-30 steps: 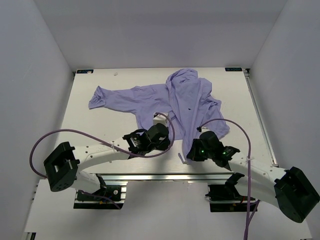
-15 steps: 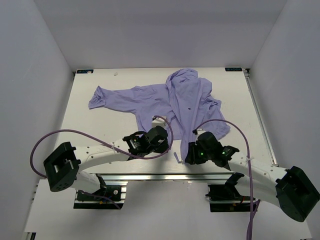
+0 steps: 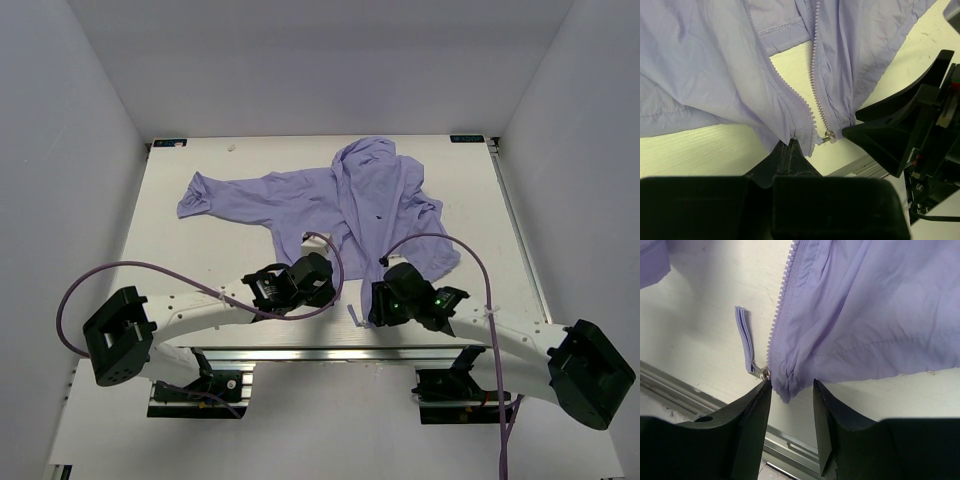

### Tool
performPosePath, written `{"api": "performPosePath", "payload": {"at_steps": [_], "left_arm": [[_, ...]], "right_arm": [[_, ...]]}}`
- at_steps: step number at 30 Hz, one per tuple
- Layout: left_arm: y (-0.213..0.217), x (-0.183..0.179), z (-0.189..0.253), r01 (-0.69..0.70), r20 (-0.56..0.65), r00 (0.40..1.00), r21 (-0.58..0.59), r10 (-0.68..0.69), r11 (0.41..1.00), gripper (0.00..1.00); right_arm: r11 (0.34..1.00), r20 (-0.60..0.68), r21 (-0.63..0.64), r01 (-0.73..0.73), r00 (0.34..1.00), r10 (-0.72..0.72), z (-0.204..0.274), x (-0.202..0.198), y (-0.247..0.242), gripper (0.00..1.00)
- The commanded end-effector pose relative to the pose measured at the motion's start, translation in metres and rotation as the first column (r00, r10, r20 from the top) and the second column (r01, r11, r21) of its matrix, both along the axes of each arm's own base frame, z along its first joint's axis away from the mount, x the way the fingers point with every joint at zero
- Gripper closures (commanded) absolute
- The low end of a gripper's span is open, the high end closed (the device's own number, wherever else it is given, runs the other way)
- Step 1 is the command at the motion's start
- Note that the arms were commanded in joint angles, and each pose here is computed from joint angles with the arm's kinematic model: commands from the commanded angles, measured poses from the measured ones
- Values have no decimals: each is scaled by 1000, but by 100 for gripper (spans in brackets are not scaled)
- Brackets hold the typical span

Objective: Zip up the jacket

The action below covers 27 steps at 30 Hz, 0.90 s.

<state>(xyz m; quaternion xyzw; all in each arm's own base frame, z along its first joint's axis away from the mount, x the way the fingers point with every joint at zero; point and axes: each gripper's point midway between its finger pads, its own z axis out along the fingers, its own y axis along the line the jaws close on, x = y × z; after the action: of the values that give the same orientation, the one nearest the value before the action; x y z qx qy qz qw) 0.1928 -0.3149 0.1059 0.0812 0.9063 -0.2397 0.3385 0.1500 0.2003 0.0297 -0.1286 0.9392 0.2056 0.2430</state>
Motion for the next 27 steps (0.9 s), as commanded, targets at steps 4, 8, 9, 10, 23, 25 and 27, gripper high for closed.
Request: {"api": "performPosePath", "payload": {"at_steps": [4,8,9,10,23,25,27], "left_arm": [[4,1,16,-20,26,999,-37,21,999,100],[5,2,14,-22,24,999,-31,23,999,100],[4,1,12,-19,21,1000,-28,20,999,100],[5,1,12,-19,19,1000,-25,20,1000,100],[10,1,15,-38,26,999,-18,38,999,100],[12,1,15,-43,24,999,-13,44,999,100],[14,2,15,-49,26,998,-12,50,999,100]], "right_arm": [[999,32,-34,10,999,-9,7,7,10,55],[997,42,-74,-8,999,11,4,2,16,55],[996,35,-91,-8,999,11,0,1,15,55],[995,37,-101,-2,999,6,0,1,15,55],[925,49,-368,96,995,-84,-30,-7,2,56],[920,41,-381,97,995,-88,-32,-8,4,56],[903,25,-416,107,994,-106,-40,-13,0,58]]}}
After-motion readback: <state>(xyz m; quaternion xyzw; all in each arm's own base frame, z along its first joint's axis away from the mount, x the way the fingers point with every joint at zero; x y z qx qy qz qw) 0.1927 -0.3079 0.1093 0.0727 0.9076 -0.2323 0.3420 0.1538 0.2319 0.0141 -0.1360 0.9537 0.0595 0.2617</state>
